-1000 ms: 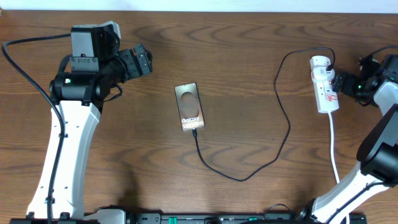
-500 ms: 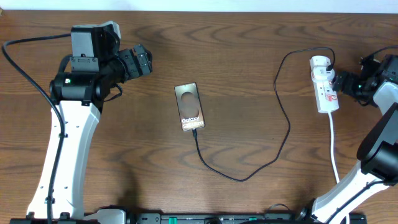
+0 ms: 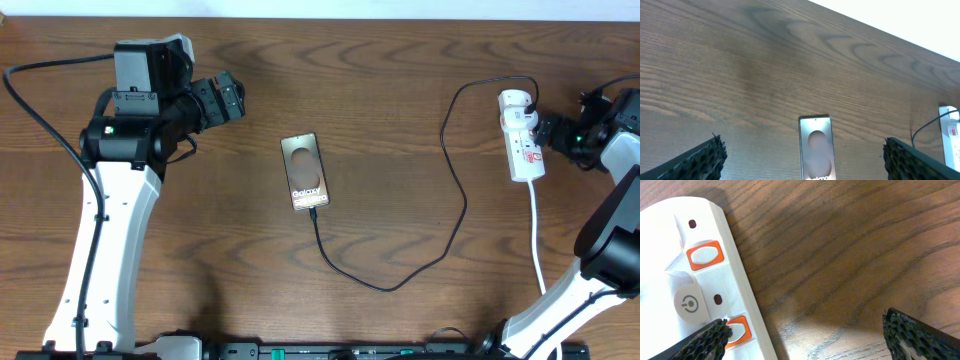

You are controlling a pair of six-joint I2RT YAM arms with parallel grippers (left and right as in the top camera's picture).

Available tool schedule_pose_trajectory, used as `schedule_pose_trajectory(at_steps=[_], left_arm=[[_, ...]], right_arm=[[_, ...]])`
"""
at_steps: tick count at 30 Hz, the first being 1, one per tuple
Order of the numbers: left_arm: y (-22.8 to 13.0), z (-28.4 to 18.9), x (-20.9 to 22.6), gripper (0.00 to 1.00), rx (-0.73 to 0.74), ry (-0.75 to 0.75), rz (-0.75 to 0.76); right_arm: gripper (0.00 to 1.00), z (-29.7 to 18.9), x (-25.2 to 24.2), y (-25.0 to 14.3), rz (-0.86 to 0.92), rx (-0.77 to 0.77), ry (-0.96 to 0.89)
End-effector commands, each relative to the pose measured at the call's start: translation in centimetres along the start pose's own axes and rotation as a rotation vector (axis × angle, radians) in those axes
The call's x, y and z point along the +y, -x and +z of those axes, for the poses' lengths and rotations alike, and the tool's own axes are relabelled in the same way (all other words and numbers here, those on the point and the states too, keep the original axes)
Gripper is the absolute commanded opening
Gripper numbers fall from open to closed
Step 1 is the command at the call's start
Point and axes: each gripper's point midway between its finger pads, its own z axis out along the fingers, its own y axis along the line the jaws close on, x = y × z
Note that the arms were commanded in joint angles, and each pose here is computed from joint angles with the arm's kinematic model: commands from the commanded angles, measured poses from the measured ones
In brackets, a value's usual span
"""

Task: Plug charger to phone and switch on socket
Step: 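Position the right gripper over the power strip's orange switch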

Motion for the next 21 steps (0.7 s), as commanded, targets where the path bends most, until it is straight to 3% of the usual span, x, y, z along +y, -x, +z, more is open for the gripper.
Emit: schedule_pose_trajectory(at_steps=[1, 21], left_arm=[[0.5, -0.4, -0.2, 0.98, -0.016, 0.001, 0.010], [0.5, -0.4, -0.2, 0.98, -0.016, 0.001, 0.009]], right_arm=[[0.98, 1.5, 2.2, -1.7, -0.009, 0.061, 0.079], [0.97, 3.8, 4.7, -5.5, -0.017, 0.193, 0.121]])
